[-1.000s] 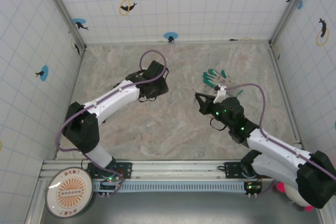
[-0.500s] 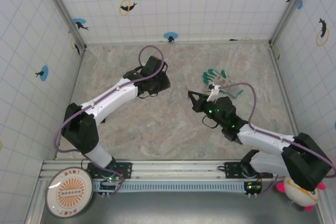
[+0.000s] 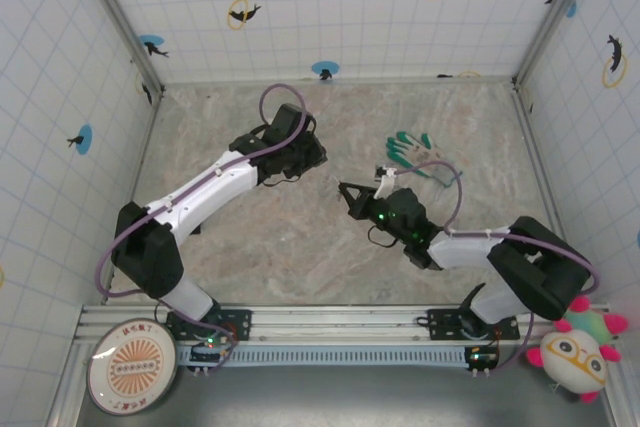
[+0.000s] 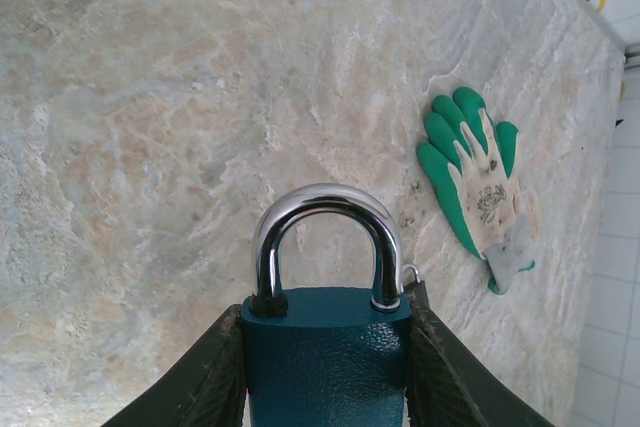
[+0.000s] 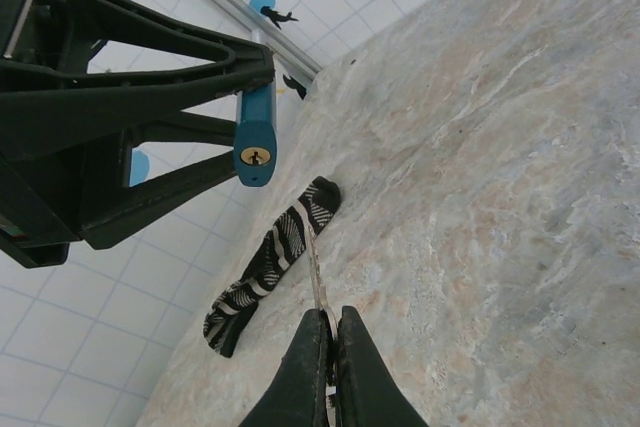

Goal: Unlock with the key

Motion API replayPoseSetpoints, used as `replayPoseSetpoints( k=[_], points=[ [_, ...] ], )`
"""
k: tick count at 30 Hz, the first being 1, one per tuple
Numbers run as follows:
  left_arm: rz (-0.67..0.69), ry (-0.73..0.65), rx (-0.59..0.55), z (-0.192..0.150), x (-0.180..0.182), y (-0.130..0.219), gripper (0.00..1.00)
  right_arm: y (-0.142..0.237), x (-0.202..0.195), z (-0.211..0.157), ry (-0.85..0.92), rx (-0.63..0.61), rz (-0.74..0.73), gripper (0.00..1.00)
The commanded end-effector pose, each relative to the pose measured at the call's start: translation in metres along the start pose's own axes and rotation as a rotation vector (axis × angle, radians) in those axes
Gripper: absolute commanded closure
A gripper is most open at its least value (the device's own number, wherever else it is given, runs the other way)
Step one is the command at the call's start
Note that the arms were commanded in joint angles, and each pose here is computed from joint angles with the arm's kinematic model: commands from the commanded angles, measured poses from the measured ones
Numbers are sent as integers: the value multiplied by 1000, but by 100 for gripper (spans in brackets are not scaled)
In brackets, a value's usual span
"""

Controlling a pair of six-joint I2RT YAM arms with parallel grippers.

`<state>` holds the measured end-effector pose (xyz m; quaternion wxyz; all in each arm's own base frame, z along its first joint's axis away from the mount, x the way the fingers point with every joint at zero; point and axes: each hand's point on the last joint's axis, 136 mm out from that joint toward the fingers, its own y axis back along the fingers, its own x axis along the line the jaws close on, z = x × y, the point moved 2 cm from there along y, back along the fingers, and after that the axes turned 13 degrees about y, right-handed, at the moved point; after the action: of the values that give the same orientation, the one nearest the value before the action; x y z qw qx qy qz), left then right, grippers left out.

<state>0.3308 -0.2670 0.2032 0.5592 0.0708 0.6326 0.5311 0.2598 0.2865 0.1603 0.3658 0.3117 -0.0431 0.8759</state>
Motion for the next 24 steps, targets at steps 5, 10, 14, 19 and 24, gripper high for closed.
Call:
replayPoseSetpoints(
  k=[5, 10, 14, 19, 24],
  points=[
    [-61, 83, 21, -3, -5, 11, 79, -14, 28, 25, -12, -125, 63, 100],
    [-72, 100, 57, -9, -3, 5, 79, -21, 31, 21, -22, -120, 68, 100],
    [-73, 106, 70, -11, -3, 2, 79, -25, 30, 17, -33, -113, 66, 100],
    [-79, 107, 72, -12, -4, 3, 79, -25, 26, 16, -42, -118, 59, 100],
    [-79, 107, 73, -12, -3, 2, 79, -25, 27, 19, -40, -124, 59, 100]
  ],
)
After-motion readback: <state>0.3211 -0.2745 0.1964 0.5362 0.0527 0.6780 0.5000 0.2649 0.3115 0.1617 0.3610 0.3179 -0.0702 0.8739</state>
